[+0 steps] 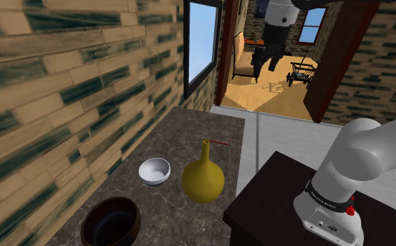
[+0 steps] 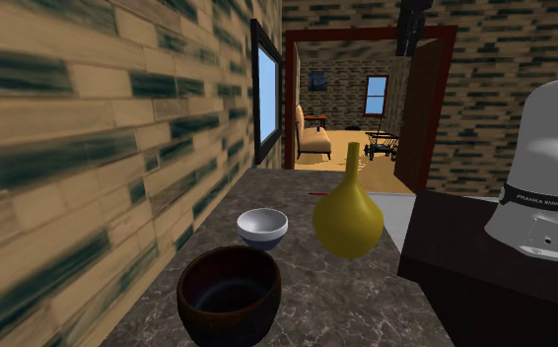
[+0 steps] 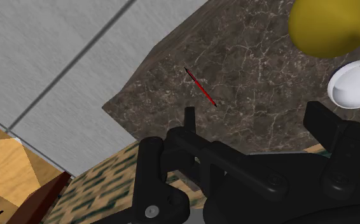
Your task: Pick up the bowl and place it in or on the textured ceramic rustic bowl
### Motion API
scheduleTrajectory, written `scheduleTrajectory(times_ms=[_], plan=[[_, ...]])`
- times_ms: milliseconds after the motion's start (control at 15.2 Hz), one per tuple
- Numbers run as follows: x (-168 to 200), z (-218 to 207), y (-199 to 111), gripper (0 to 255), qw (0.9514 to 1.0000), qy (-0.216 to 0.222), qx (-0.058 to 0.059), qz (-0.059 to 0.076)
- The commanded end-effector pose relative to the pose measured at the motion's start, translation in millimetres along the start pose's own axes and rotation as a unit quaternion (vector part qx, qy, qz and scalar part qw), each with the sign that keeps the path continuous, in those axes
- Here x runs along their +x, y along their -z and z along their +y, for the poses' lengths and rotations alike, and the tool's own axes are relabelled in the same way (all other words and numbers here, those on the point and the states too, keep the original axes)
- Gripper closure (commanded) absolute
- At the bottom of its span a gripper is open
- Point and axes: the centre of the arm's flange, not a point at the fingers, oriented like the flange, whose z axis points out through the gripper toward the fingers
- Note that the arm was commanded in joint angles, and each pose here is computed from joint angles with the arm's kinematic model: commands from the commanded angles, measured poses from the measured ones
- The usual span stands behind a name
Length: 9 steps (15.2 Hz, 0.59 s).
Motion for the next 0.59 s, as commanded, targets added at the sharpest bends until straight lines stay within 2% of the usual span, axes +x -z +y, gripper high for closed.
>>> scheduleTrajectory(times_ms=[0, 528], plan=[[0, 0, 0, 0, 1.0, 0.0, 0.0, 0.0], [35, -58, -79, 0, 0.9998, -0.005, 0.015, -0.009]])
